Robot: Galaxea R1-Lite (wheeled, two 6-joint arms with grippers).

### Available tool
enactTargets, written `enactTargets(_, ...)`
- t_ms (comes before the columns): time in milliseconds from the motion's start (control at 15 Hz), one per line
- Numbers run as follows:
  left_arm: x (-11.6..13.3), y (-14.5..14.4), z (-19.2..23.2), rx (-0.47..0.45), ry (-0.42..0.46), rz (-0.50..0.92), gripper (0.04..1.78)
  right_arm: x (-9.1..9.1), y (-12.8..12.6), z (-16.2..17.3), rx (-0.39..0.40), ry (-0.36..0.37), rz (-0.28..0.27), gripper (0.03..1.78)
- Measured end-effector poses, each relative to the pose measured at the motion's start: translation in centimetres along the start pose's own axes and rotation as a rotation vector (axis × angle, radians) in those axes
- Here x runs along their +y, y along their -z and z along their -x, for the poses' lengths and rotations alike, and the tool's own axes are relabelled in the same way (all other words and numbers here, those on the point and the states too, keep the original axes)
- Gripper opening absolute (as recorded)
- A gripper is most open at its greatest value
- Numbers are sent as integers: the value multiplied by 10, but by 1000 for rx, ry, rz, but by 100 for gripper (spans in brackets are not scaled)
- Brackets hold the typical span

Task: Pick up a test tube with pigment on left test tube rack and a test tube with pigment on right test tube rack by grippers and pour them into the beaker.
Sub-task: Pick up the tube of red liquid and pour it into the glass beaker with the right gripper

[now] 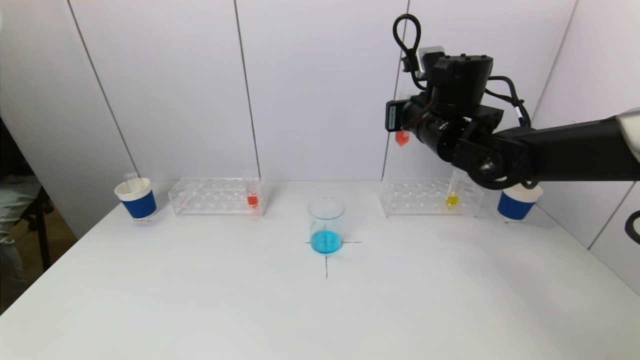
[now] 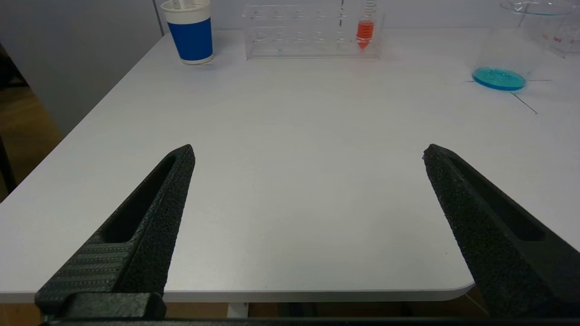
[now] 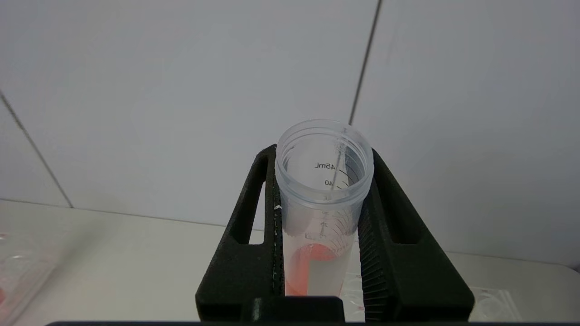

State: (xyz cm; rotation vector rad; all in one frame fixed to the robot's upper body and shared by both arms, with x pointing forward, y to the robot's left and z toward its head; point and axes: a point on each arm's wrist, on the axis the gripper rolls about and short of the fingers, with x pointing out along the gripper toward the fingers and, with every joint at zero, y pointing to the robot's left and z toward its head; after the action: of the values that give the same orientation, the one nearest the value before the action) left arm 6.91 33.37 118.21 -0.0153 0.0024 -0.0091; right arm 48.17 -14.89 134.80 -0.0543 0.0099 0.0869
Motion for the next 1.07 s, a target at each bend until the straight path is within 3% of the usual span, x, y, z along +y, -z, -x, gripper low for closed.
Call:
enactTargets(200, 0, 0, 0, 0, 0, 0, 176, 16, -6, 8, -25, -139, -1, 52)
enactTargets(467, 0, 0, 0, 0, 0, 0, 176, 23, -4, 14, -38, -380, 73, 52)
enactTargets(733, 0, 0, 0, 0, 0, 0, 176, 14, 5, 11, -82, -597, 264, 52)
enactTargets(1067, 0, 0, 0, 0, 0, 0, 176, 5, 28, -5, -168, -766, 514, 52)
